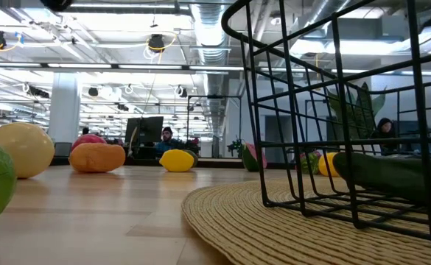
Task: Build produce basket
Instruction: Put the cucumber into the mesh basket
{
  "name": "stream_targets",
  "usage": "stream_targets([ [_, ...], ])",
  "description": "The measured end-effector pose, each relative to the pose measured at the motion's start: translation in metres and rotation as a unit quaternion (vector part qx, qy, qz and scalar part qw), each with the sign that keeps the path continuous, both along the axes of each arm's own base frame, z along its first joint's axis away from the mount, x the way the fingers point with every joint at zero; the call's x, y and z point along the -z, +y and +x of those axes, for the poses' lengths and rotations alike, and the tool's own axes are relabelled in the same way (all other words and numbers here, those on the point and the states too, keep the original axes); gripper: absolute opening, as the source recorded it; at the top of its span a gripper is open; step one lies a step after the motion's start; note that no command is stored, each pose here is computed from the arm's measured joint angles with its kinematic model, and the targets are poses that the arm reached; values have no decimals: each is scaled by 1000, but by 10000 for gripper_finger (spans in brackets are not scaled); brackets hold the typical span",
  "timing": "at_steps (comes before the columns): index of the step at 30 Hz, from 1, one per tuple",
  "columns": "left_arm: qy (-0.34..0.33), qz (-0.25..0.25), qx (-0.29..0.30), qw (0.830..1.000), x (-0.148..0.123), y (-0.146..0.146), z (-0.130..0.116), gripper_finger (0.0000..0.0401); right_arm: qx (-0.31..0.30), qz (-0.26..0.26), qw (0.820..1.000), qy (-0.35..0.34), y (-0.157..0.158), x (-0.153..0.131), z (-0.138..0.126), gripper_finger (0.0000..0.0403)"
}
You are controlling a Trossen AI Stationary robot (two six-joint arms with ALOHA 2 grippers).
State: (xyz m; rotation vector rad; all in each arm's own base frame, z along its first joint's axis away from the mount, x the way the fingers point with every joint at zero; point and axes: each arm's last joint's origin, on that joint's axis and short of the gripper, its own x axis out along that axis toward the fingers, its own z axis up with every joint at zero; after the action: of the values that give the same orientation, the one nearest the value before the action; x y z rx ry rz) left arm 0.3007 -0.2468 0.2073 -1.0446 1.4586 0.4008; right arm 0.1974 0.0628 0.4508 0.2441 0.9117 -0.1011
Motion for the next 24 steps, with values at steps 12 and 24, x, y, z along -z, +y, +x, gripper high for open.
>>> stream_targets([
  [12, 29, -4, 8, 1000, 29, -11, 11, 195, -11, -6, 1000, 4, 0, 0, -1, 175],
  [24, 26, -22, 4, 999, 43, -14, 21, 195, -33, -3, 999, 1, 2, 0, 0, 171],
])
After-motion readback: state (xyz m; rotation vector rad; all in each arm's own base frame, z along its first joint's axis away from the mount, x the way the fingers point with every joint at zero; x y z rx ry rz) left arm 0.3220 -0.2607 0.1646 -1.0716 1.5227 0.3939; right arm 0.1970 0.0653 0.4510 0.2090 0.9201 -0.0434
